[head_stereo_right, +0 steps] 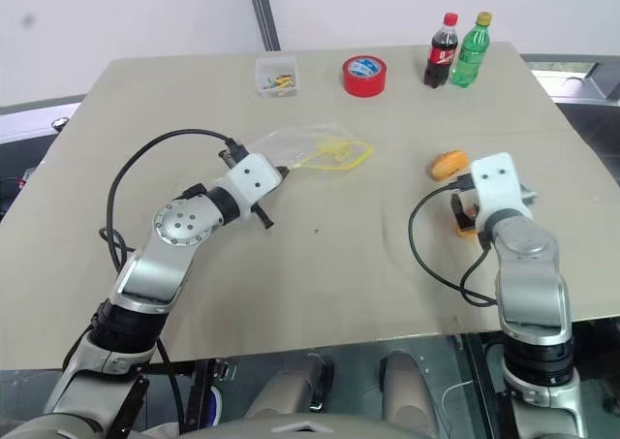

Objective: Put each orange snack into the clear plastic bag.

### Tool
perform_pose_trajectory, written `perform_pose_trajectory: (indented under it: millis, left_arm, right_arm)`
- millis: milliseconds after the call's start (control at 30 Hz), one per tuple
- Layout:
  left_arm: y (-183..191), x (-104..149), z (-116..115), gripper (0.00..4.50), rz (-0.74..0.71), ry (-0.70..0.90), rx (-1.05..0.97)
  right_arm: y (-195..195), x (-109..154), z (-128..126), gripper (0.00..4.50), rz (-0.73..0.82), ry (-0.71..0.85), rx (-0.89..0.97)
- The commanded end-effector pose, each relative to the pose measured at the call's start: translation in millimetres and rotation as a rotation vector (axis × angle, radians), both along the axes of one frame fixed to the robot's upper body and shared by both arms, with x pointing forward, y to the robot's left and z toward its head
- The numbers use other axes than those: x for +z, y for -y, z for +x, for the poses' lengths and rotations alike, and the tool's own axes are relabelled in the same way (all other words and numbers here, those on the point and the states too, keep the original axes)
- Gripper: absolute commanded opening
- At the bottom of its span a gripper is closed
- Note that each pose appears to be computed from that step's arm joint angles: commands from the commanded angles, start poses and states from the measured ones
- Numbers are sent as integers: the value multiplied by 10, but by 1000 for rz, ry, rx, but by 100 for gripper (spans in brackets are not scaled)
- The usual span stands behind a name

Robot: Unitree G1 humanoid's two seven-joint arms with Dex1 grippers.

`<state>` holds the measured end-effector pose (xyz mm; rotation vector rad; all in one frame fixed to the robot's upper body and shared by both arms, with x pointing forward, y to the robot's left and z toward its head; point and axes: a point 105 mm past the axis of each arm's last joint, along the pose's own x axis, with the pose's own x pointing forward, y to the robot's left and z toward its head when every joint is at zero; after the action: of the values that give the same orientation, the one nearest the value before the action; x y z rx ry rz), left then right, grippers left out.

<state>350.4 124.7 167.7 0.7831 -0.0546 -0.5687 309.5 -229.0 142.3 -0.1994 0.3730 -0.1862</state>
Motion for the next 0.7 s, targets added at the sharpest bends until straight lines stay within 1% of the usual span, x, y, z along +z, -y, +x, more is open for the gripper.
perform_pose_trajectory:
  millis: [33,200,333,433,533,600,633,667,700]
  left_arm:
    - [26,71,11,0,1,18,-9]
    - [46,78,26,0,4,8,-20]
    - [48,82,30,0,5,4,-22]
    - [58,78,20,0,4,1,-24]
    - [61,74,12,0,2,-1,-26]
    - [57,80,11,0,-3,1,-25]
    - [55,84,11,0,-7,2,-24]
    - [55,85,9,0,-10,3,-24]
    - [57,87,4,0,-13,4,-27]
  right_arm:
    - [7,74,-122,445,124,9,-117]
    - [-134,-34,-101,445,374,-31,-210]
    - [-75,-111,-81,445,422,-62,-282]
    - [-110,-154,-53,445,441,-83,-275]
    - [-165,-204,-21,368,431,-101,-255]
    - [-173,-207,-16,279,409,-100,-240]
    - [-175,-197,-9,249,392,-93,-226]
    - [-215,-175,7,209,394,-82,-183]
    - [-266,-135,25,209,392,-62,-127]
